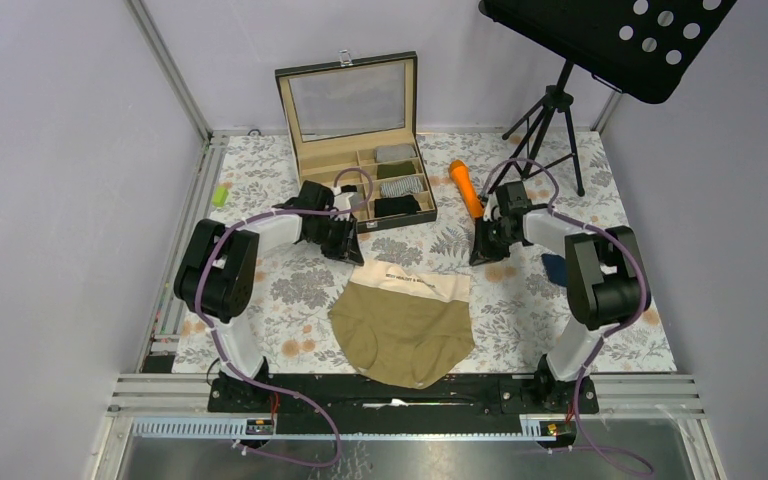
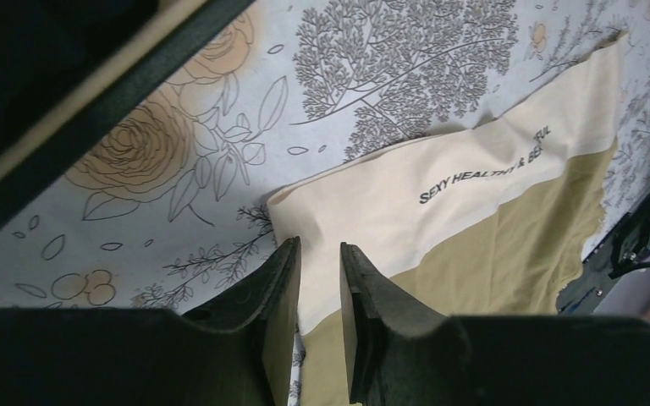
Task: Roll the underwear
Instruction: Flatten out the underwear at the corner of the board.
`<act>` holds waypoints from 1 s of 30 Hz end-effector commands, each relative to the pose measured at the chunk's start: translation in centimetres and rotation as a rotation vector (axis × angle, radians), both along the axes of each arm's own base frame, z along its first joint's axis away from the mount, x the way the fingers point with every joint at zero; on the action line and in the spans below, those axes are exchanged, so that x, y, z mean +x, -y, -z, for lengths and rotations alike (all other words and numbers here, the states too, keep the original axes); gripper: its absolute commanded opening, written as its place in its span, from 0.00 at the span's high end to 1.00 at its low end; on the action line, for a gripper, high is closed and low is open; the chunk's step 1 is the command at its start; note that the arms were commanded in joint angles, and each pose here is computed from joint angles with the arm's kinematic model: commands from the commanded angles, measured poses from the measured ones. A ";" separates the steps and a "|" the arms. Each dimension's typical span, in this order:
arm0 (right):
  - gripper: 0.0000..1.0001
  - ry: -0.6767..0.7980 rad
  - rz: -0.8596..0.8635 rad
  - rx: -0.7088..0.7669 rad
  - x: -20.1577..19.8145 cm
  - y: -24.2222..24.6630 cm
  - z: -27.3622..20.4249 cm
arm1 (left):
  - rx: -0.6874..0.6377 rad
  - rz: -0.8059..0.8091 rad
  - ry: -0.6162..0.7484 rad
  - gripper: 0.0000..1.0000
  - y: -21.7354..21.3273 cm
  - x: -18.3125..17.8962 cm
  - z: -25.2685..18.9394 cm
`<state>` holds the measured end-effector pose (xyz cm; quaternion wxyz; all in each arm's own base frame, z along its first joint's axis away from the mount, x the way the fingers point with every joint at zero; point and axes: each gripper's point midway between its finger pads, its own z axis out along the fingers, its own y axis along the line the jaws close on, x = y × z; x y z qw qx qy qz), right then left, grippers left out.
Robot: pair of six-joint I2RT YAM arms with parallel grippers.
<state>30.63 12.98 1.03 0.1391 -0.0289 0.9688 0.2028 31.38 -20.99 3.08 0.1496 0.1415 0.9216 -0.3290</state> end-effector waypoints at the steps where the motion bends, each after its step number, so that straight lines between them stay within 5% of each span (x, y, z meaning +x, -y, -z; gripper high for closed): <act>1: 0.85 0.093 -0.018 -0.111 3.7 1.3 -0.6 | 0.046 -0.021 0.103 0.74 -0.6 2.0 -1.1; 8: 0.85 0.146 -0.073 0.068 3.0 -1.6 -5.7 | -0.006 -0.017 0.183 0.74 -0.4 1.8 -4.0; 17: 0.87 -0.075 -0.002 0.170 -4.3 -2.6 -2.5 | -0.105 0.163 0.193 0.73 3.5 0.4 -4.6; 30: 0.89 -0.102 0.020 -0.040 -1.9 -0.8 1.9 | 0.240 0.052 0.181 0.77 -0.8 2.2 0.9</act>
